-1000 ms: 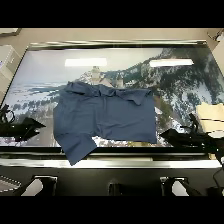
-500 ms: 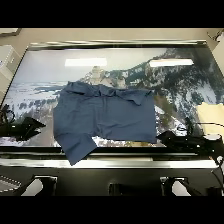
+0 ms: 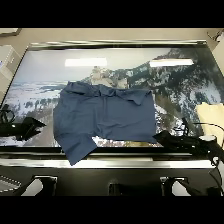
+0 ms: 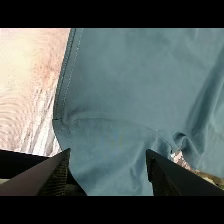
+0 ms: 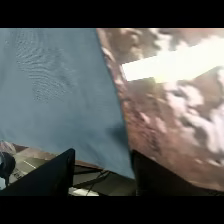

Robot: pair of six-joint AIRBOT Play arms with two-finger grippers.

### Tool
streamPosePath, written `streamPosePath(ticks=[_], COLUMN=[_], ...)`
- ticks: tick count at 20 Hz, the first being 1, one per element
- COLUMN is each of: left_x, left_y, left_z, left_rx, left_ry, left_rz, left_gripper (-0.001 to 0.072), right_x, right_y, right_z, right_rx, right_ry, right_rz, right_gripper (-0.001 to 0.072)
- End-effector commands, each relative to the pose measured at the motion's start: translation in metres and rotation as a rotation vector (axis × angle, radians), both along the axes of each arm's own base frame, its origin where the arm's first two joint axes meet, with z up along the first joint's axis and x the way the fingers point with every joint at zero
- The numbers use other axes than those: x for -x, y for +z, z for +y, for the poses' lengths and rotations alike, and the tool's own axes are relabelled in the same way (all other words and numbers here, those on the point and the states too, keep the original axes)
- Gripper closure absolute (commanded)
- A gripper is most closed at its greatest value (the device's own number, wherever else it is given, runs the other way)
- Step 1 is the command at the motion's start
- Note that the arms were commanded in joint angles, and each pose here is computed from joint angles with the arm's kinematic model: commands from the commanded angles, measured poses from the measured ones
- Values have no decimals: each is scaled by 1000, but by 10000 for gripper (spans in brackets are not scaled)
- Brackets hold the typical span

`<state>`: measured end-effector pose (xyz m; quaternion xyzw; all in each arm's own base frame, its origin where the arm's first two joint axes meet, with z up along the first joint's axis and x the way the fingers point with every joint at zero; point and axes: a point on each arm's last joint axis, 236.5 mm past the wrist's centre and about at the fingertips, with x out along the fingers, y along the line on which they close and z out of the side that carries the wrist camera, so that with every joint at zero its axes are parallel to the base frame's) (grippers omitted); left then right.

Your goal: Fold the clothes and pants, and hang the long-sleeved shirts on hangers.

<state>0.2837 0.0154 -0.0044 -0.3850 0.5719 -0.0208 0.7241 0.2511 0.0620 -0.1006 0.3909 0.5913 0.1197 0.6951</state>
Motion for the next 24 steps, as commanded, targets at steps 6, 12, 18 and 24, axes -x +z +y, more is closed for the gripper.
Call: streamPosePath(ticks=[6, 12, 18, 24], left_x=[-1, 2, -4, -9], left_y=[-1, -33, -73, -93], left_z=[2, 2, 7, -10], left_rx=[-6, -14, -15, 92], left_ry=[2, -82, -151, -167], left_rz=[-5, 3, 12, 23], left_gripper=[172, 172, 172, 172], right_x=[-5, 6, 16, -3], right_y=[-17, -11, -2, 13], right_z=[21, 32, 42, 38], right_rx=[79, 31, -14, -8], right_ry=[36, 85, 154, 160], right_rz=[20, 40, 45, -4], right_gripper=[691, 688, 688, 688])
